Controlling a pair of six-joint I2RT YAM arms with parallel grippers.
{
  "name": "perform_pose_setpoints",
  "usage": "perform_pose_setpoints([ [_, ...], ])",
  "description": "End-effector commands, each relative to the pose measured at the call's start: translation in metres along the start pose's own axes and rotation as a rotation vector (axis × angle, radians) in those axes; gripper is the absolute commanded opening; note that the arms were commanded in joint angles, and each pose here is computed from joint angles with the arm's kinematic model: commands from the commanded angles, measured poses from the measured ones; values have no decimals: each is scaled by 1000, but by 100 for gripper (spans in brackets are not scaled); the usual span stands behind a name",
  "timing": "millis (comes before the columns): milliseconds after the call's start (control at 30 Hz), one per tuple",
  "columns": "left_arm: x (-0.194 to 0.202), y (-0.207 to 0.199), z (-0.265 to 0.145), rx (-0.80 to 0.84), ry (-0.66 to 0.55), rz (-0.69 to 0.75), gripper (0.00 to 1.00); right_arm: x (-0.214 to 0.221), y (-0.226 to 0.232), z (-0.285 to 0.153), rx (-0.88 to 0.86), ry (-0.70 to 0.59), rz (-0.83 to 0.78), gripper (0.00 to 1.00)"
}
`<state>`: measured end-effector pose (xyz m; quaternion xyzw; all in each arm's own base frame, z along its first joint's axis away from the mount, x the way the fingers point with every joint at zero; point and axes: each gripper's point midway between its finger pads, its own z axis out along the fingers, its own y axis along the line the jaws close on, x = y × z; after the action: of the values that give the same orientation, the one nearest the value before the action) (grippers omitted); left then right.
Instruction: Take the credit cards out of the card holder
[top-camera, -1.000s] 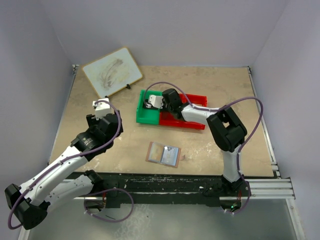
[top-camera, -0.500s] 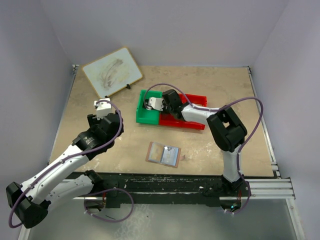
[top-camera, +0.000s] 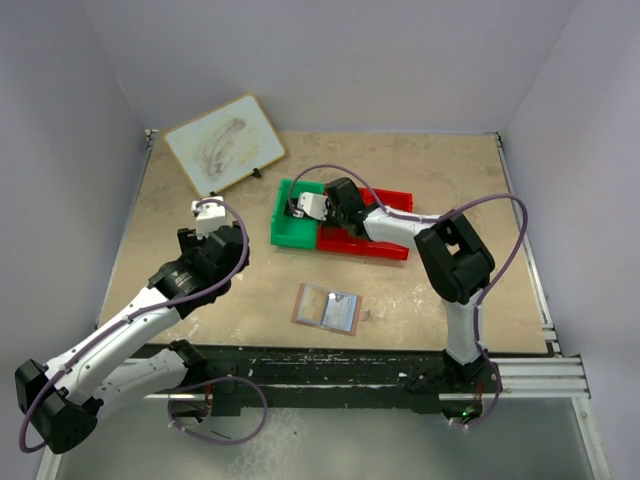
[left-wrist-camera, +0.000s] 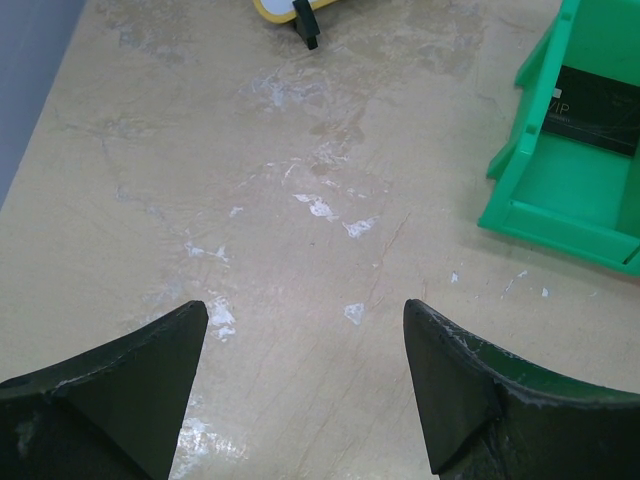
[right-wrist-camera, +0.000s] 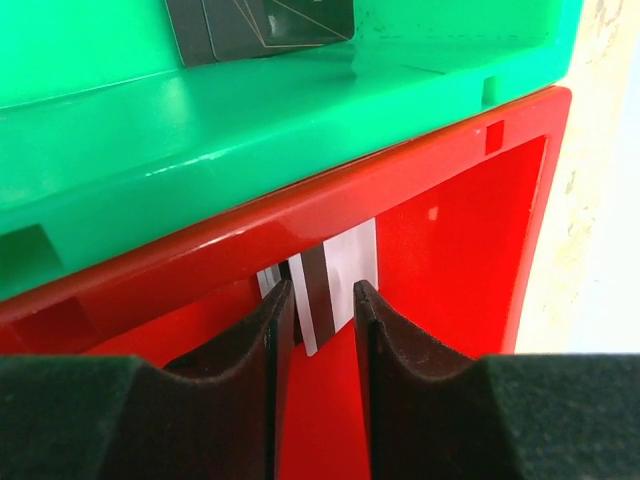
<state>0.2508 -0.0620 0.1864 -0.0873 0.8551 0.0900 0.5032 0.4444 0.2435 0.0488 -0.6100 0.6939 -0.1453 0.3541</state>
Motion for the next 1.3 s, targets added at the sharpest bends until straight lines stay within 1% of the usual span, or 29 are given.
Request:
perform_pose_setpoints([
  [0, -17, -3, -4, 18, -28, -15, 77, -29, -46, -29, 125, -114, 84, 34],
  [167, -16, -5, -4, 22, -24, -13, 77, -39, -58, -49, 169, -187, 116, 35],
  [300, -15, -7, -3, 27, -16, -4, 77, -47, -66, -70, 199, -247, 177, 35],
  [367, -14, -7, -2, 25, -12, 2, 77, -44, -78, -85, 258, -252, 228, 35],
  [433, -14, -7, -2, 23, -11, 4, 77, -57, -79, -109, 236, -352, 319, 35],
  [467, -14, -7, -2, 23, -10, 4, 77, -61, -79, -121, 237, -400, 391, 35],
  [500, -14, -7, -2, 23, -10, 4, 77, -66, -81, -137, 241, -465, 473, 36],
  [567, -14, -8, -2, 26, -10, 4, 77, -77, -69, -166, 187, -605, 606, 38],
  [600, -14, -8, -2, 28, -10, 4, 77, -73, -55, -174, 147, -636, 679, 40],
  [633, -14, -9, -2, 33, -9, 5, 77, -75, -45, -184, 107, -699, 768, 42],
  [667, -13, -10, -2, 40, -6, 7, 77, -79, -29, -194, 23, -749, 857, 44],
  [700, -13, -12, -2, 48, -1, 9, 77, -79, -14, -200, -53, -766, 977, 49],
  [733, -11, -14, -2, 59, 5, 14, 77, -77, 0, -203, -119, -763, 1075, 52],
  [767, -11, -17, -2, 72, 9, 13, 77, -75, 13, -205, -188, -745, 1180, 52],
  [800, -11, -20, -4, 91, 13, 11, 77, -69, 30, -203, -243, -696, 1245, 52],
  [833, -11, -22, -4, 107, 15, 10, 77, -67, 39, -204, -279, -687, 1305, 50],
  [867, -11, -25, -6, 125, 16, 2, 77, -67, 50, -206, -330, -696, 1354, 50],
  [933, -11, -31, -9, 170, 21, -21, 77, -72, 78, -219, -486, -741, 1398, 50],
  [1000, -9, -44, -14, 247, 36, -61, 77, -68, 106, -223, -563, -723, 1436, 49],
  [1033, -8, -50, -15, 275, 36, -79, 77, -66, 115, -222, -576, -700, 1450, 48],
  [1167, 2, -99, -20, 484, 100, -182, 77, -74, 153, -224, -565, -570, 1456, 50],
  [1267, 10, -143, -21, 629, 158, -252, 77, -75, 179, -222, -540, -464, 1526, 50],
])
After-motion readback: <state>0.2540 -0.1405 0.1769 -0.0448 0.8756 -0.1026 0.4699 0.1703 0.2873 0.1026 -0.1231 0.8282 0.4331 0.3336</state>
